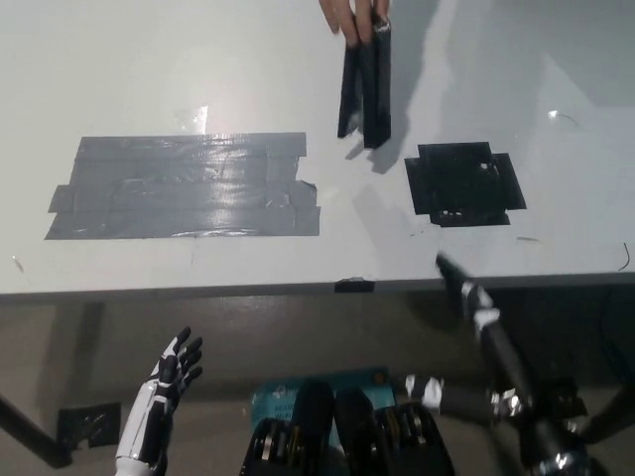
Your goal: A person hands a stapler to the robot and the robot grabs it with its right hand and places it on the desk infront of it
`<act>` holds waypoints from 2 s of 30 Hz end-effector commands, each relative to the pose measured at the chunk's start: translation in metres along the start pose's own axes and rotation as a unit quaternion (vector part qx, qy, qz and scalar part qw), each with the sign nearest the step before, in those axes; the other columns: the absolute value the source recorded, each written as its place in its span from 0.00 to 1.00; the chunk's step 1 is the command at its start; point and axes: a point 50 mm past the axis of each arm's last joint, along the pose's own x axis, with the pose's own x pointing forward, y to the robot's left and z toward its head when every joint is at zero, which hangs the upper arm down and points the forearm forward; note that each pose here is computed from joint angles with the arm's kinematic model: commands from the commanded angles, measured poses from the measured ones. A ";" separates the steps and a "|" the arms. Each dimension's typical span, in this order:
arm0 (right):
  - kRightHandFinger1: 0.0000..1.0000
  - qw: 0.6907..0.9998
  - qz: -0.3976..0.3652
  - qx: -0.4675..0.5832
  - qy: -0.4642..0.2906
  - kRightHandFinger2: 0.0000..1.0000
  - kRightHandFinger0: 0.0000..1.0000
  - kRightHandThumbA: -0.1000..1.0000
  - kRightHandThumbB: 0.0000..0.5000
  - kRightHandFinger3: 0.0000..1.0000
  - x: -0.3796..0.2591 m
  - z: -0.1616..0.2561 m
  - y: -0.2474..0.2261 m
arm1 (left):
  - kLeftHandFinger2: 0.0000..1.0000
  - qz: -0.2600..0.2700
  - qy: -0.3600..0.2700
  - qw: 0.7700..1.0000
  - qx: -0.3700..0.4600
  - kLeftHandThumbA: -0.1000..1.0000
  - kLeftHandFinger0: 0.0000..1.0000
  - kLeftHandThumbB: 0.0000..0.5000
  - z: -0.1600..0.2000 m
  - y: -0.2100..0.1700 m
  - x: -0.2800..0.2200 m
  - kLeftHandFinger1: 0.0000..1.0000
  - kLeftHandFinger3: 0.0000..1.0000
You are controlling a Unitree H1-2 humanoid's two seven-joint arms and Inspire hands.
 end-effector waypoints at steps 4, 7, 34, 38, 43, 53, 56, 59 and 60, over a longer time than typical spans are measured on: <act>1.00 0.998 -0.041 -0.027 -0.028 1.00 1.00 1.00 0.57 1.00 0.061 0.027 -0.026 | 1.00 -0.008 -0.021 1.000 0.006 1.00 1.00 0.79 0.004 -0.002 -0.002 1.00 1.00; 1.00 0.998 -0.050 -0.025 -0.027 1.00 1.00 1.00 0.60 1.00 0.086 0.025 -0.035 | 1.00 -0.006 -0.023 1.000 -0.002 1.00 1.00 0.81 0.005 -0.002 0.000 1.00 1.00; 1.00 0.998 -0.055 -0.017 0.039 1.00 1.00 1.00 0.77 1.00 0.247 0.026 -0.064 | 1.00 -0.009 -0.031 0.999 0.004 1.00 1.00 0.73 0.010 0.000 0.004 1.00 1.00; 1.00 0.999 -0.041 -0.020 0.028 1.00 1.00 1.00 0.83 1.00 0.255 0.035 -0.054 | 1.00 -0.006 -0.030 0.999 0.008 1.00 1.00 0.70 0.009 0.000 0.004 1.00 1.00; 1.00 0.999 -0.025 -0.018 0.031 1.00 1.00 1.00 0.88 1.00 0.267 0.041 -0.042 | 1.00 -0.009 -0.033 0.999 0.016 1.00 1.00 0.68 0.009 0.000 0.004 1.00 1.00; 1.00 0.991 -0.011 -0.118 0.055 1.00 1.00 1.00 0.81 1.00 0.279 0.028 -0.035 | 1.00 -0.010 -0.036 0.999 0.016 1.00 1.00 0.70 0.012 0.001 0.005 1.00 1.00; 1.00 0.988 -0.007 -0.131 0.076 1.00 1.00 1.00 0.77 1.00 0.282 0.019 -0.034 | 1.00 -0.008 -0.033 0.999 0.011 1.00 1.00 0.69 0.012 0.001 0.004 1.00 1.00; 1.00 0.983 -0.016 -0.141 0.115 1.00 1.00 0.87 0.70 1.00 0.284 0.010 -0.035 | 1.00 -0.008 -0.035 0.999 0.015 1.00 1.00 0.70 0.012 0.001 0.004 1.00 1.00; 1.00 0.982 -0.021 -0.144 0.122 1.00 1.00 0.75 0.66 1.00 0.285 0.009 -0.036 | 1.00 -0.009 -0.038 0.999 0.015 1.00 1.00 0.66 0.011 0.001 0.004 1.00 1.00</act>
